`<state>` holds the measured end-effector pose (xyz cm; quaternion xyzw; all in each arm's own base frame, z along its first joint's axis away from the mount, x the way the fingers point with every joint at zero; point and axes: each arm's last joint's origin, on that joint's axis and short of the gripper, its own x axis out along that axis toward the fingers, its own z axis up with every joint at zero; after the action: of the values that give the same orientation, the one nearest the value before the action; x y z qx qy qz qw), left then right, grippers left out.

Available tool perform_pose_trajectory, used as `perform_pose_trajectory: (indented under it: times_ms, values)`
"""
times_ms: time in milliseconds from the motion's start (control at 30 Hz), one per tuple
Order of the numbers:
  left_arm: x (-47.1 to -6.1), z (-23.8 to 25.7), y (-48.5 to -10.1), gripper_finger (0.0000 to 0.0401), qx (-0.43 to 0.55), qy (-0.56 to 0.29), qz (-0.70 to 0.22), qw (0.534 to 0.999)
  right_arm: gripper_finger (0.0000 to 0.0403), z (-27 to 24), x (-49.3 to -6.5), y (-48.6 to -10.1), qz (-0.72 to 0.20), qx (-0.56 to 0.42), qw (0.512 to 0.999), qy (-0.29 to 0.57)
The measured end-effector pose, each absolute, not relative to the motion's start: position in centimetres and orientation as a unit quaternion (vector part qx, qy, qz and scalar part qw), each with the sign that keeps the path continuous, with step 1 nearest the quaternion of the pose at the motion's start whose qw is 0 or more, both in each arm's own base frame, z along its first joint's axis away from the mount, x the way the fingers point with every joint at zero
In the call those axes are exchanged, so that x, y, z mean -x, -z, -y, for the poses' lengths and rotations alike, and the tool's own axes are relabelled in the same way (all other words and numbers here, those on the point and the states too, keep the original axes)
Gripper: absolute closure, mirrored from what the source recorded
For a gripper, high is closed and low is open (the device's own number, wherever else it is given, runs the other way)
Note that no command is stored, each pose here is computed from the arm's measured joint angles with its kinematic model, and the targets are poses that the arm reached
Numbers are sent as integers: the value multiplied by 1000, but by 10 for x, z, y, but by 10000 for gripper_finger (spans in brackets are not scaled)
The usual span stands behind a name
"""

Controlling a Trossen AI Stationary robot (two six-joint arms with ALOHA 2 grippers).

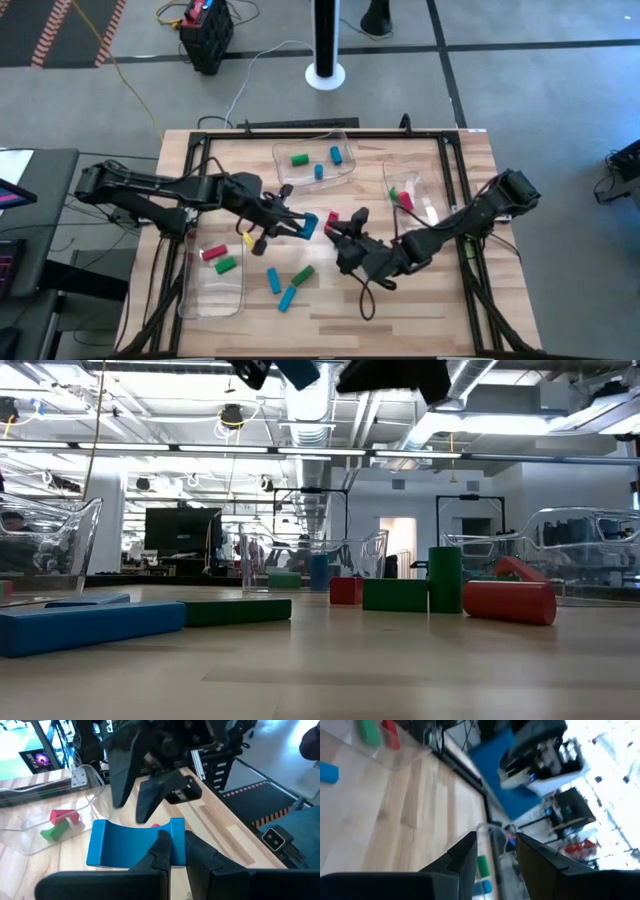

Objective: Sort blocks by size
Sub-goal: Put the blue arch block into the right transparent bin

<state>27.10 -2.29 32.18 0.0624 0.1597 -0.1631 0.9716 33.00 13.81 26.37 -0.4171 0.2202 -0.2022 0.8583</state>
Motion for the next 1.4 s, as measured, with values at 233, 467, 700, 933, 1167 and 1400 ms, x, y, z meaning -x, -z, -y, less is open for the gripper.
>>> perform_pose_trajectory:
  times_ms: [233, 467, 700, 933, 1167, 1400]
  values:
    - [-271, 18, -322, 376, -55, 174, -156, 971, 238, -146, -330, -273, -192, 442, 851, 207]
    - [-272, 13, -324, 376, -40, 184, -150, 970, 238, -145, -333, -273, -182, 445, 860, 172]
    - [-273, 13, -323, 376, -28, 197, -148, 969, 238, -144, -335, -279, -159, 451, 861, 172]
    - [-274, 13, -325, 376, -20, 203, -137, 969, 238, -140, -339, -278, -144, 451, 871, 130]
    - [-274, 14, -325, 376, -12, 210, -139, 968, 238, -138, -341, -280, -136, 449, 874, 129]
    - [-274, 14, -326, 376, -10, 214, -134, 968, 238, -135, -343, -280, -129, 448, 878, 111]
